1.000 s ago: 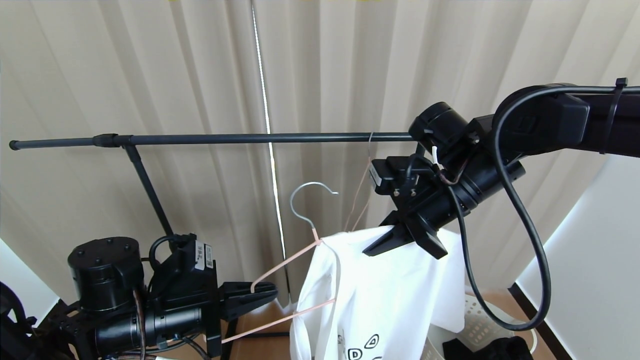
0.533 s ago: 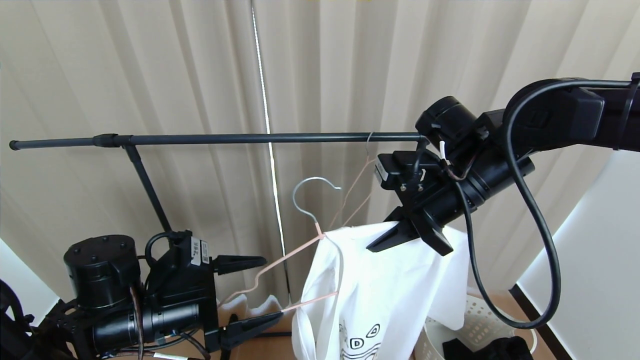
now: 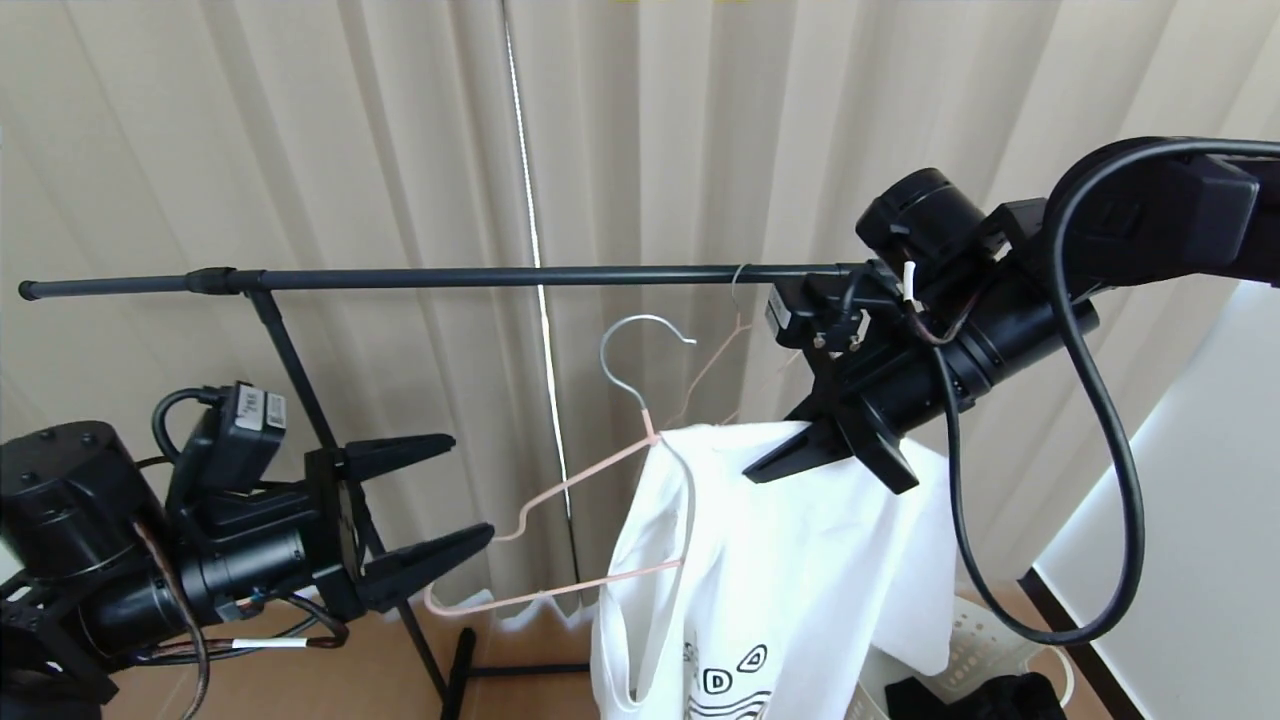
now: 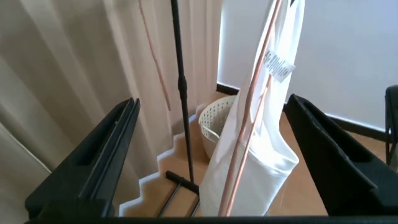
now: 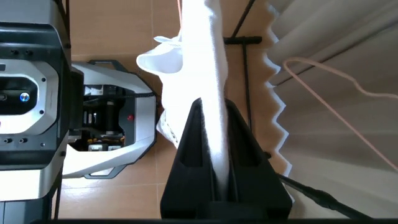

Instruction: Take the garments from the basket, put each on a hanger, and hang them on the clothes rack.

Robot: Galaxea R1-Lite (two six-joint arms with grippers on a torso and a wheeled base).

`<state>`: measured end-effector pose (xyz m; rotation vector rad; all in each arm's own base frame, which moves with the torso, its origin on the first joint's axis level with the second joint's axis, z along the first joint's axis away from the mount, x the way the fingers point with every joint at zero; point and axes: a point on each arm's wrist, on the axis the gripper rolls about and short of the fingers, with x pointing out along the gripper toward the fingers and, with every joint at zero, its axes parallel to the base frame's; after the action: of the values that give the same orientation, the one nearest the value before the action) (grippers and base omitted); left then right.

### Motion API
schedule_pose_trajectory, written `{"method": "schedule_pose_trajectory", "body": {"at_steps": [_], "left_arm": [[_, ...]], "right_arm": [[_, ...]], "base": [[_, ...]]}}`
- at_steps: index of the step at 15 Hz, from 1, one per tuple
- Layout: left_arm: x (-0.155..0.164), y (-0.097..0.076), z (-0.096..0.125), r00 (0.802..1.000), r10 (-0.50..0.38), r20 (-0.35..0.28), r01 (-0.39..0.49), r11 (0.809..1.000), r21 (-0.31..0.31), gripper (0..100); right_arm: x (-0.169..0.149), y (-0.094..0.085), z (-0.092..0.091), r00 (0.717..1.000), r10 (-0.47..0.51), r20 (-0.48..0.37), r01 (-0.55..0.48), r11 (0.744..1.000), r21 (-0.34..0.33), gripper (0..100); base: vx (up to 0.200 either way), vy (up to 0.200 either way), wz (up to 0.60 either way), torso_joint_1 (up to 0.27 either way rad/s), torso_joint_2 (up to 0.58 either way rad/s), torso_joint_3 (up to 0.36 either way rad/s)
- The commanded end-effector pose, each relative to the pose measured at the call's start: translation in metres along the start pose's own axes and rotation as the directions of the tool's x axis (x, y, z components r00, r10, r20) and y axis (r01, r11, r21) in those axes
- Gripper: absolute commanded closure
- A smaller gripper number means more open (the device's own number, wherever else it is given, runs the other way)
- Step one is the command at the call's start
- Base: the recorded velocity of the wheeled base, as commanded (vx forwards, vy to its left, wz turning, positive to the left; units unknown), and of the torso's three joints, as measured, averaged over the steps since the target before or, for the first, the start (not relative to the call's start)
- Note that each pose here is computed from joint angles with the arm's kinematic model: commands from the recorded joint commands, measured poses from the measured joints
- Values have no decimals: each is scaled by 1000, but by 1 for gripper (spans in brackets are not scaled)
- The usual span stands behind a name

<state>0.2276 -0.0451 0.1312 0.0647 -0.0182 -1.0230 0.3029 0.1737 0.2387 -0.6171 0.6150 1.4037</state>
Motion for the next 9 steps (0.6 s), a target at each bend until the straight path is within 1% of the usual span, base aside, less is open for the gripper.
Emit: {"method": "schedule_pose_trajectory", "body": {"at_steps": [1,2,3,5,6,7,8,9], "left_arm": [[-15,6,27,996,57,69,-57,998,2,0],[-15,6,28,996,57,69,-57,998,-6,0],[-15,7,34,997,56,50,-53,997,-53,0],[-12,10,41,998,56,-38,-61,985,-164,0],[-11,10,43,997,54,-60,-65,980,-190,0],[2,3,48,990,65,-129,-94,967,-236,0],[9,-1,49,983,90,-162,-127,964,-236,0],[22,-10,48,971,124,-205,-169,960,-224,0]], "right_arm": [[-11,4,2,999,-31,21,32,999,-7,100],[-12,4,3,999,-33,23,33,999,-7,100],[-13,0,0,998,-55,33,55,998,20,100],[-12,-2,-6,996,-79,44,75,993,91,100],[-12,-2,-7,995,-86,49,80,991,105,100],[-8,-4,-16,992,-109,59,100,984,145,100],[-5,-5,-22,990,-124,66,113,983,145,100],[-1,-6,-34,984,-157,79,145,979,142,100]], "base": [[0,0,0,0,0,0],[0,0,0,0,0,0],[0,0,0,0,0,0],[0,0,0,0,0,0],[0,0,0,0,0,0],[0,0,0,0,0,0],[0,0,0,0,0,0],[0,0,0,0,0,0]]}}
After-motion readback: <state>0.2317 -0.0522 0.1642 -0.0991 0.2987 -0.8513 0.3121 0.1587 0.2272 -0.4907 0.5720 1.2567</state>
